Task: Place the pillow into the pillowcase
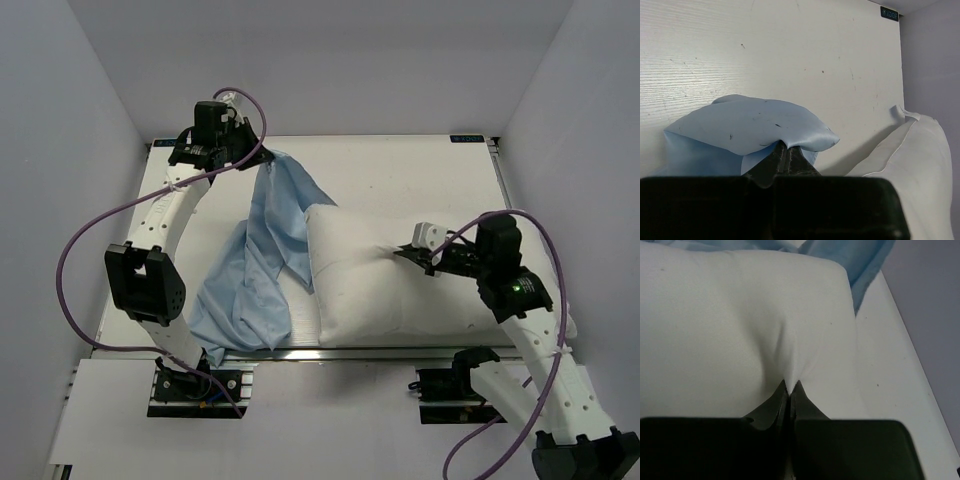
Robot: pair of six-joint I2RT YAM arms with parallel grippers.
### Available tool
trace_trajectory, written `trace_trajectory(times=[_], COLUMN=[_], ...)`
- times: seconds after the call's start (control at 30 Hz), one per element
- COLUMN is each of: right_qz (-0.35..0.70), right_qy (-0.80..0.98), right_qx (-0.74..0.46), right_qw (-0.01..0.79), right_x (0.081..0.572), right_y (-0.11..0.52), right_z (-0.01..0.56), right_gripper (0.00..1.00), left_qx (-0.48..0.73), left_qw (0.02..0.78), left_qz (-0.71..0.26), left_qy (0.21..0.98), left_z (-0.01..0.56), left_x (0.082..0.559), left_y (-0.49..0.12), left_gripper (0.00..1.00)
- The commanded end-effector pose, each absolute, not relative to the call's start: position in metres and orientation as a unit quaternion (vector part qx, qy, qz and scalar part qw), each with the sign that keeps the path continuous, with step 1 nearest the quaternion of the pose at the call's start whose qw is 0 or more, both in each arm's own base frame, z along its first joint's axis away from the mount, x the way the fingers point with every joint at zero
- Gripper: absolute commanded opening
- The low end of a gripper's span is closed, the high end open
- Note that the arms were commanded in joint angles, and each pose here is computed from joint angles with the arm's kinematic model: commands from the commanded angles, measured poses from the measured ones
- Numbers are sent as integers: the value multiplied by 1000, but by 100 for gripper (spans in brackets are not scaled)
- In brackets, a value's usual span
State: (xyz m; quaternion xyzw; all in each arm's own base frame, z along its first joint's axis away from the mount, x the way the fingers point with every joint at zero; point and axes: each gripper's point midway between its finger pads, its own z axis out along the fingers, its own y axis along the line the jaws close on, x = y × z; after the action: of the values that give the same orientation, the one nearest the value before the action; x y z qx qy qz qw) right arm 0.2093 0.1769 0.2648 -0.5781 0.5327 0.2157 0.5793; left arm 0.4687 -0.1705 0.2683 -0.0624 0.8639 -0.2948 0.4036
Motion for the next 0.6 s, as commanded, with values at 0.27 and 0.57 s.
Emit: trace_trajectory(times=[0.27, 0.57], right_qz=[122, -8], right_qy=[465, 447], right_qx=[-599, -588], right_qw=[641, 674], right_x=[262, 328], right_y=[223, 216], right_z=[298, 321], right_gripper=[0, 0], left_qx=[-27, -22], left_qw=[399, 383], left_qz=[-317, -316], left_qy=[860, 868], left_z=[281, 266], left_x=[455, 451], left_y=[-177, -178], left_gripper=[0, 0])
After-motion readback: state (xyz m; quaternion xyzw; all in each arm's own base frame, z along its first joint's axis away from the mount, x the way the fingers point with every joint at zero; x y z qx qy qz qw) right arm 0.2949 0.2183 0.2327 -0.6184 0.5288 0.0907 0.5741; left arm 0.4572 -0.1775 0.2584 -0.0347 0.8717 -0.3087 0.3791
